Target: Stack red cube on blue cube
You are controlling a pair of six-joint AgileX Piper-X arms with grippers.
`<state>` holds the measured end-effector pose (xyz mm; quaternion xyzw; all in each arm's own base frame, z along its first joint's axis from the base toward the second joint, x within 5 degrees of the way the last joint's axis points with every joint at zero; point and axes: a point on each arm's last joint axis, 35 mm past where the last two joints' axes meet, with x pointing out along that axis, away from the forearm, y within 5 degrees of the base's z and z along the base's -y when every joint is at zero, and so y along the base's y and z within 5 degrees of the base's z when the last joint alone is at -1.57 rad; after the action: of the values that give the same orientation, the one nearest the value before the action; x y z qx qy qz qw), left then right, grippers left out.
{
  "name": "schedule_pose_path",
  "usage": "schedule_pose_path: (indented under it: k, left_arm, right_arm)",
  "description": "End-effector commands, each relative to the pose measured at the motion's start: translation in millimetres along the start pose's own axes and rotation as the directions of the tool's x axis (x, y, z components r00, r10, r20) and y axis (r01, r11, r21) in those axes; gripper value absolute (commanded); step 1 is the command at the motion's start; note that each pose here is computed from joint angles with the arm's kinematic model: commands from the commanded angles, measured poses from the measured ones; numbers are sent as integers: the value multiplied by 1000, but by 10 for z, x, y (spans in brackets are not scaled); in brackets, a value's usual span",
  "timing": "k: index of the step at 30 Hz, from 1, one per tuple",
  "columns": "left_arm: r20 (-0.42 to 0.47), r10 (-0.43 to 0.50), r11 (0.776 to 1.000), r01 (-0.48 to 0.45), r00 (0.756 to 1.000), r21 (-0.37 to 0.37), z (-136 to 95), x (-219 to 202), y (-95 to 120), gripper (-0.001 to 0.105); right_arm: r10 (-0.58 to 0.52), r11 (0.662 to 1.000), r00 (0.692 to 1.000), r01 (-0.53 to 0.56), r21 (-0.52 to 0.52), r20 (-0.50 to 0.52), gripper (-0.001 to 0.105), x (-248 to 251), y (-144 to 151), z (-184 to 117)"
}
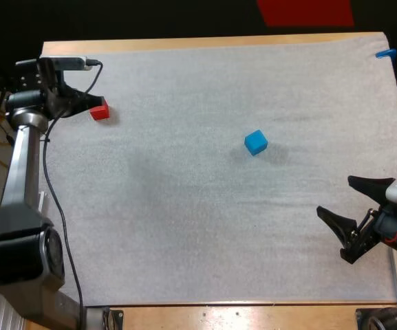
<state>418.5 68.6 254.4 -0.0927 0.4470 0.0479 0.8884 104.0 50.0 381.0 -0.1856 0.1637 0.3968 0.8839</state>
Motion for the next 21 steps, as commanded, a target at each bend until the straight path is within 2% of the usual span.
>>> schedule_pose_path:
  k: [1,3,9,21]
  left_arm:
    - [9,5,1000,-5,1000,-1,47,53,-73,0]
    - [8,-3,1000,3,1000,-2,64,153,-127,0]
    - [28,-15,996,17,999,-82,166,432,-226,0]
    - [27,24,996,-22,999,-86,195,765,-193,0]
  right_arm:
    - [-4,1000,1000,4,-17,23,71,-22,-5,42]
    - [-4,1000,1000,4,-17,23,71,-22,-5,42]
    - [-4,1000,1000,4,-17,23,71,-22,-5,42]
    - [-31,999,999,32,-17,10,71,-22,-15,38]
